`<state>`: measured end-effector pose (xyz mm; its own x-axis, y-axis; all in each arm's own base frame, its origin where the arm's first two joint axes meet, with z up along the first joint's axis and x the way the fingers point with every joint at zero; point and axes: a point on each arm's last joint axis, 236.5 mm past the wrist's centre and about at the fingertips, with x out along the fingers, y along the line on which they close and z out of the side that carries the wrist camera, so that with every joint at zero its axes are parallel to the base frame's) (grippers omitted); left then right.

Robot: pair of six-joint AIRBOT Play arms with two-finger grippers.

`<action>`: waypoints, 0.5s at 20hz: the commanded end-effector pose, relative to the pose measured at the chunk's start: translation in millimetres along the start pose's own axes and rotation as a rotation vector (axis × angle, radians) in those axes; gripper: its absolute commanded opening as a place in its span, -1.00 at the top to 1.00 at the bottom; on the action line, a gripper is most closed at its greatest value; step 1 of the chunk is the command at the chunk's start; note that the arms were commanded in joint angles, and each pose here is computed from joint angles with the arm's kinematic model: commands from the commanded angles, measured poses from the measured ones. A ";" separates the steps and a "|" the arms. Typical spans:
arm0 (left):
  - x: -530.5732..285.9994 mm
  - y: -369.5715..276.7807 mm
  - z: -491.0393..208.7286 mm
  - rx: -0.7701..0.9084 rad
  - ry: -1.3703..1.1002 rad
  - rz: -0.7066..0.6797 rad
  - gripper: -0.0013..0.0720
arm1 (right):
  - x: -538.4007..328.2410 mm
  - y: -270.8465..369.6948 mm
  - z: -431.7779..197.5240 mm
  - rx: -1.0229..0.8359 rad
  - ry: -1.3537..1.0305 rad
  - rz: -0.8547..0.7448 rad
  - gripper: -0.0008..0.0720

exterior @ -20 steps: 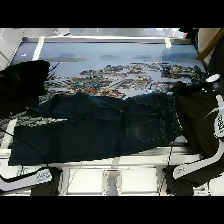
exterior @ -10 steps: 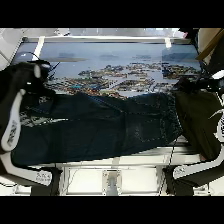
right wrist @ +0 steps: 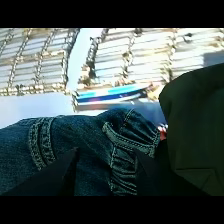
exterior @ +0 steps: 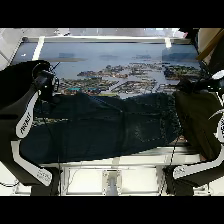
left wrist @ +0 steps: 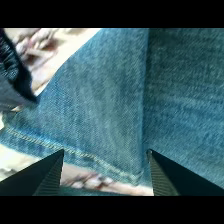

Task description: Fold the clothes and pants, and hang the long-sleeved shirts on hangers.

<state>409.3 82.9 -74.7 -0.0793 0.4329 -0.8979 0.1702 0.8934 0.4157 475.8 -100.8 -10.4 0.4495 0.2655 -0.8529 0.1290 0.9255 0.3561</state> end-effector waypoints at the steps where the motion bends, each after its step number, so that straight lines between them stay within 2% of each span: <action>1: 1.7 -14.0 9.4 -0.018 -0.033 -0.051 -0.69 | -0.2 -0.2 0.3 -0.003 -0.001 -0.001 -0.11; 3: 2.4 -6.0 15.2 -0.041 -0.057 -0.021 -0.68 | -0.3 0.0 0.2 -0.003 0.000 0.000 -0.11; 4: 3.6 1.8 16.1 -0.062 -0.061 0.007 -0.63 | -0.2 0.1 -0.2 -0.003 0.001 0.000 -0.11; 5: 6.4 6.9 15.0 -0.066 -0.054 0.020 -0.50 | -0.3 0.0 -0.1 -0.003 0.001 0.000 -0.11; 7: 13.5 12.3 12.0 -0.081 -0.038 0.016 -0.47 | -0.2 0.0 -0.2 -0.004 0.001 0.000 -0.11; 9: 18.4 18.6 12.1 -0.096 -0.039 0.015 0.00 | -0.2 -0.1 0.1 -0.004 0.000 -0.001 -0.11; 10: 20.0 21.9 14.0 -0.104 -0.050 0.013 0.33 | -0.2 -0.2 0.4 -0.004 -0.001 -0.001 -0.10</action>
<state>420.7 98.5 -84.1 -0.0451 0.4357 -0.8990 0.0931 0.8978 0.4305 475.5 -100.9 -10.5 0.4484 0.2652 -0.8536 0.1265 0.9265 0.3543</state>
